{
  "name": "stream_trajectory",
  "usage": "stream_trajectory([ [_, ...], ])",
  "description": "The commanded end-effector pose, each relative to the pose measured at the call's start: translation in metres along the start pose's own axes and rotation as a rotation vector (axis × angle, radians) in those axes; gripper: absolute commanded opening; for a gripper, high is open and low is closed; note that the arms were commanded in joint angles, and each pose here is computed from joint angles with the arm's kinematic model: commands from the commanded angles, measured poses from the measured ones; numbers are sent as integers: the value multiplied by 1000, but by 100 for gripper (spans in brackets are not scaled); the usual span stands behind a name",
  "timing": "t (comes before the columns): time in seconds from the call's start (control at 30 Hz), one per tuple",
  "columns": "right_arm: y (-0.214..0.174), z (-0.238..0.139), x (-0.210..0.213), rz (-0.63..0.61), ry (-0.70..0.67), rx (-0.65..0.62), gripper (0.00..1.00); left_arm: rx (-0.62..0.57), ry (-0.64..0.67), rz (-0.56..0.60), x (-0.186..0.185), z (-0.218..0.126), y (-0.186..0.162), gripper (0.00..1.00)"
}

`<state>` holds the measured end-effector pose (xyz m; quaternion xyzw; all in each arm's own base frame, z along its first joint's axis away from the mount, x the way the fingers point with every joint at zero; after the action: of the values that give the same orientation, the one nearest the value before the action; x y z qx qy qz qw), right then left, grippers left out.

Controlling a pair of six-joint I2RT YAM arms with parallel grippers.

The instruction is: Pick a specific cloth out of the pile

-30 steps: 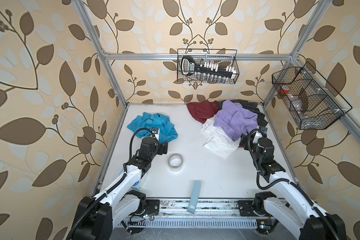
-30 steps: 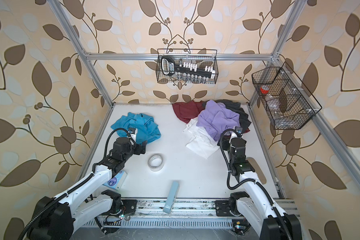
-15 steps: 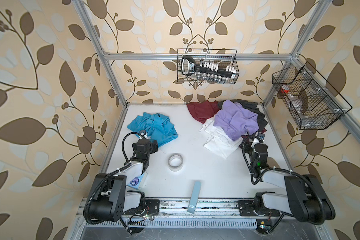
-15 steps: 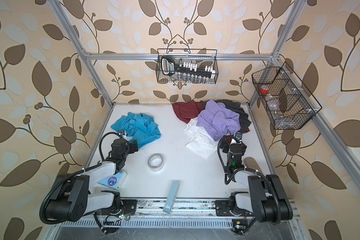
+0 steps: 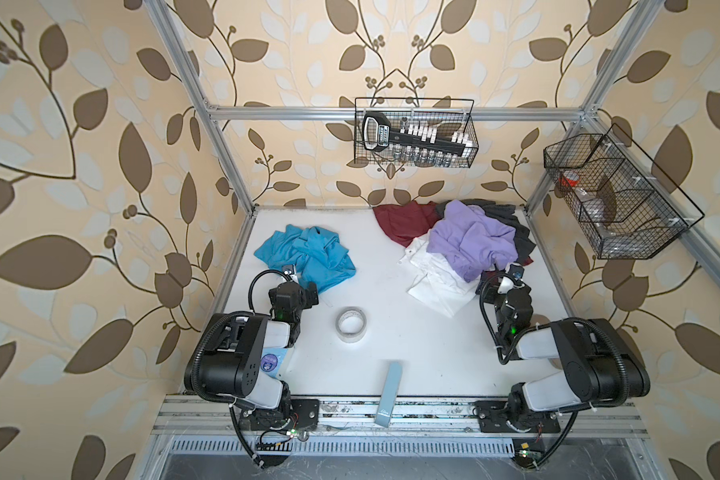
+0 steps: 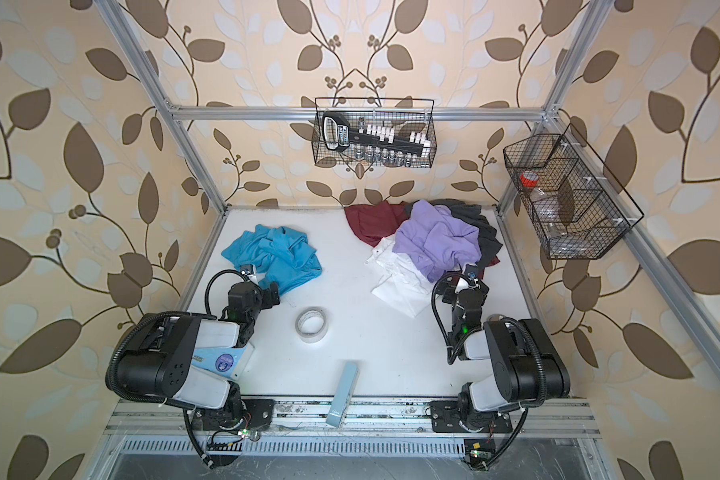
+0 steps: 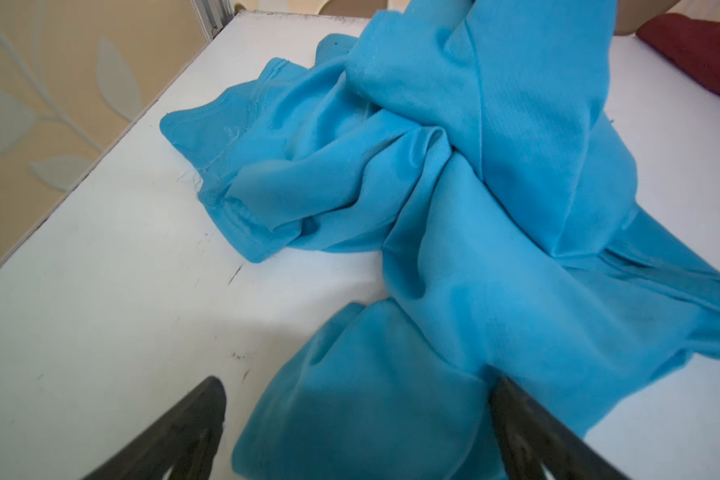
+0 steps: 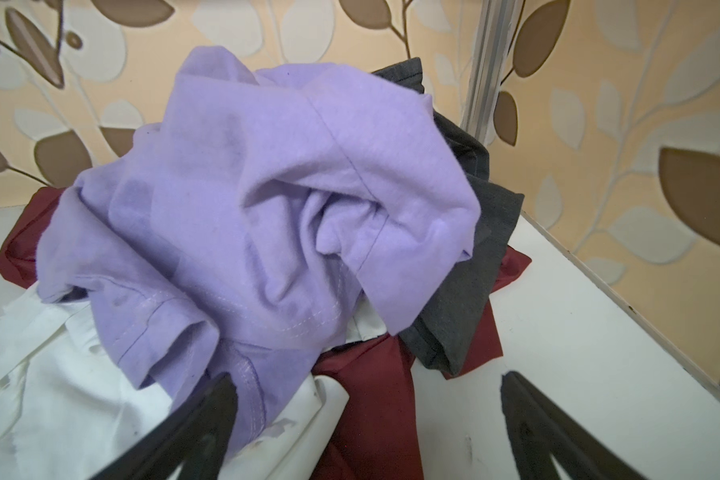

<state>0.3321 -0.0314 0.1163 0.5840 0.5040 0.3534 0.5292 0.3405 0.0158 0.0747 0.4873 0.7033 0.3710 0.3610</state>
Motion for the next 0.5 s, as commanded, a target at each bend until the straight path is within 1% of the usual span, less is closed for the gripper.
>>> stream_trajectory([
  [0.0, 8, 2, 0, 3, 11, -31, 100, -40, -31, -7, -7, 5, 18, 99],
  [0.47, 8, 1, 0, 4, 11, -32, 100, -36, -36, -1, -7, 4, 19, 99],
])
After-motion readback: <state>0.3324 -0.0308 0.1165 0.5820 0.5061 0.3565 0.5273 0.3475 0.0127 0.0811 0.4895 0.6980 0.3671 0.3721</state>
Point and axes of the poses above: each gripper's point midway between its finger pads, its own z axis out along the fingers, its own x axis along the line the jaws close on, y = z × x, the point moved 3 cm from there along -z, back along the fingers, and after that the axes turned 8 degrees about -z, right-handed, at the moved point
